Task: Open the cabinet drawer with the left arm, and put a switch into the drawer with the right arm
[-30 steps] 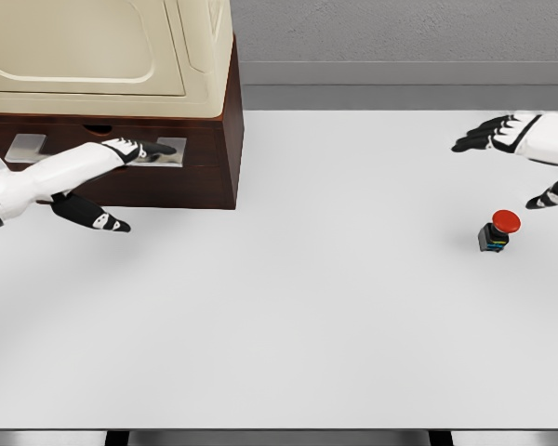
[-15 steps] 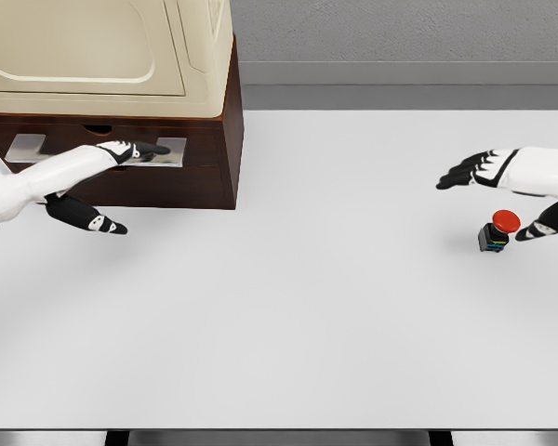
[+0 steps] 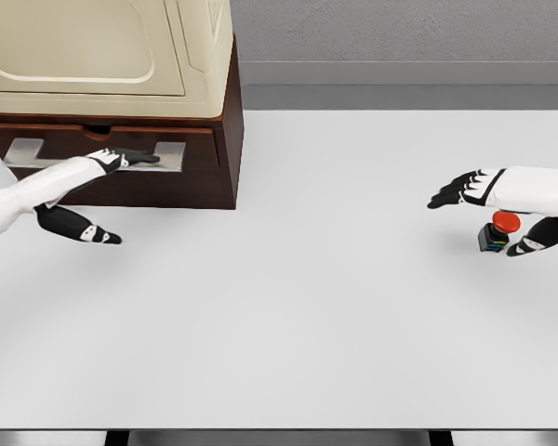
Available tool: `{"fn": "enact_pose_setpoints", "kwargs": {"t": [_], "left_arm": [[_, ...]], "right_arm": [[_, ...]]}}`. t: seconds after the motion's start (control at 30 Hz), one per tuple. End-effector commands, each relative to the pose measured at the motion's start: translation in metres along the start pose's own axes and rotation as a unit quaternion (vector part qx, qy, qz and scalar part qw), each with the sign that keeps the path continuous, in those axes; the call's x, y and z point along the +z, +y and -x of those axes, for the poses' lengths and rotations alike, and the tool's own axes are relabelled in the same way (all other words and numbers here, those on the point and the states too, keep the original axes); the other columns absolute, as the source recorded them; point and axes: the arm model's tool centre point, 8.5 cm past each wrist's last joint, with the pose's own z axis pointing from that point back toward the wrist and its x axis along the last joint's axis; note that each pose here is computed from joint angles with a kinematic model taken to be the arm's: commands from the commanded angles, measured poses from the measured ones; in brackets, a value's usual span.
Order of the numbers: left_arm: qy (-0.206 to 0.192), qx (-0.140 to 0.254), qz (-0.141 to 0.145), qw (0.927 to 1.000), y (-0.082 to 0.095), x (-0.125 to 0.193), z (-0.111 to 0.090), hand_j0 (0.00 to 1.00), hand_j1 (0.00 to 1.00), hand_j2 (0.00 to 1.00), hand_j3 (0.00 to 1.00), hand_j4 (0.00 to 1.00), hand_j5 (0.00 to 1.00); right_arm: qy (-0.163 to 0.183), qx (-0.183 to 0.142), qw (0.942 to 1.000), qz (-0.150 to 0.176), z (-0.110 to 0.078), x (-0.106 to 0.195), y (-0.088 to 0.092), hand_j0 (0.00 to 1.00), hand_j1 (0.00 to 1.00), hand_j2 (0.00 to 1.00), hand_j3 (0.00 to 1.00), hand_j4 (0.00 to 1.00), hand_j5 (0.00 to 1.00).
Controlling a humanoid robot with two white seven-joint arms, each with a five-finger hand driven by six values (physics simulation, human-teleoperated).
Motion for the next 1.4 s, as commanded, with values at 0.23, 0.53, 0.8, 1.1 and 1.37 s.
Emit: {"fn": "enact_pose_setpoints", "kwargs": {"t": [0.23,0.53,0.8,1.1,1.37], "left_arm": [[0.022,-0.024,0.000,0.9995,0.001,0.020,0.006,1.00,1.00,1.00,1.00,1.00,1.00],[0.022,-0.023,-0.005,0.9995,-0.006,0.034,0.004,1.00,1.00,1.00,1.00,1.00,1.00],[0.023,-0.025,-0.012,0.9994,-0.014,0.051,-0.004,1.00,1.00,1.00,1.00,1.00,1.00],[0.020,-0.031,-0.016,0.9992,-0.017,0.060,-0.013,1.00,1.00,1.00,1.00,1.00,1.00],[0.002,-0.044,-0.028,0.9987,-0.011,0.066,-0.024,1.00,1.00,1.00,1.00,1.00,1.00]], "right_arm": [[0.004,-0.004,1.0000,0.002,0.002,0.002,0.000,1.00,1.00,1.00,1.00,1.00,1.00],[0.025,-0.020,0.9995,-0.003,0.018,0.003,0.011,1.00,1.00,1.00,1.00,1.00,1.00],[0.041,-0.026,0.9988,-0.012,0.029,0.003,0.019,1.00,1.00,1.00,1.00,1.00,1.00],[0.053,-0.027,0.9981,-0.015,0.039,-0.003,0.025,1.00,1.00,1.00,1.00,1.00,1.00],[0.062,-0.031,0.9975,-0.013,0.045,-0.002,0.026,1.00,1.00,1.00,1.00,1.00,1.00]]}}
